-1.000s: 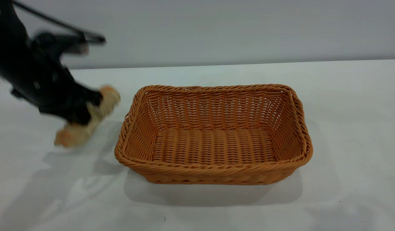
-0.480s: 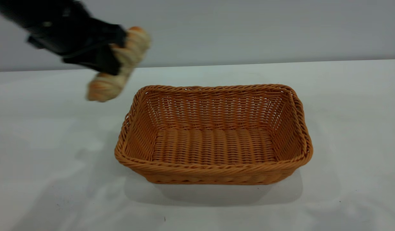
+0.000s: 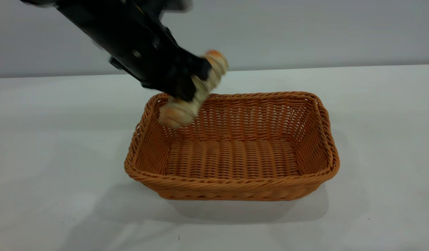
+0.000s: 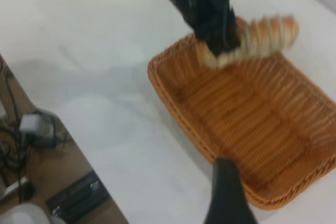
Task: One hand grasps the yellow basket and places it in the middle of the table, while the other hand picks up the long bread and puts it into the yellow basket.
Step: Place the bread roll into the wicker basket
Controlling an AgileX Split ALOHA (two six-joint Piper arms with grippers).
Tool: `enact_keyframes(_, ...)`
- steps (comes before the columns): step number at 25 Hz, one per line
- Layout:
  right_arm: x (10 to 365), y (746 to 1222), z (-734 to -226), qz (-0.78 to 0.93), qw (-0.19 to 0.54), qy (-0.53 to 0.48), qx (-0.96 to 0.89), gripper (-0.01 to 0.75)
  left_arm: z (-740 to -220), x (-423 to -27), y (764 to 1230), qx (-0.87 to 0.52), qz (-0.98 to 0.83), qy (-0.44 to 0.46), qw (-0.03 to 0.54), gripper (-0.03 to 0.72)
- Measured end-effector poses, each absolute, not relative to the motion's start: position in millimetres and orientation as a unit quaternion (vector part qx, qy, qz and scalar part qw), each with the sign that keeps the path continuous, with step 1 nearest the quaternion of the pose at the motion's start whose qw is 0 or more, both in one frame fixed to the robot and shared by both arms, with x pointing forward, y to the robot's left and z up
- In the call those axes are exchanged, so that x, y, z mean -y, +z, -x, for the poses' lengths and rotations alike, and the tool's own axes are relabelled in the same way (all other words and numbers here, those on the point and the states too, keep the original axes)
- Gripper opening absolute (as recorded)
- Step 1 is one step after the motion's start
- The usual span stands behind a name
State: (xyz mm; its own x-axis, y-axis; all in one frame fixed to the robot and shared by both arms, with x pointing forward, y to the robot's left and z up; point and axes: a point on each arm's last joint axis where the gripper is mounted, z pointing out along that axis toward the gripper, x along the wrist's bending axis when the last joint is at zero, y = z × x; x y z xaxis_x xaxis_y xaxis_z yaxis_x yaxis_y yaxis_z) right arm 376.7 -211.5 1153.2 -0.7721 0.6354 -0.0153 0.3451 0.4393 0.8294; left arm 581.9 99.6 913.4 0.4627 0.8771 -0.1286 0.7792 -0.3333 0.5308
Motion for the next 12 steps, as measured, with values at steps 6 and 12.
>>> enact_keyframes(6, 221, 1168, -346, -0.285, 0.188, 0.469, -0.815, 0.558, -585, -80, 885, -0.495, -0.828, 0.077, 0.252, 0.076)
enact_keyframes(12, 224, 1169, -335, -0.281, 0.182, 0.464, -0.820, 0.558, -588, -78, 886, -0.455, -0.845, 0.104, 0.262, 0.328)
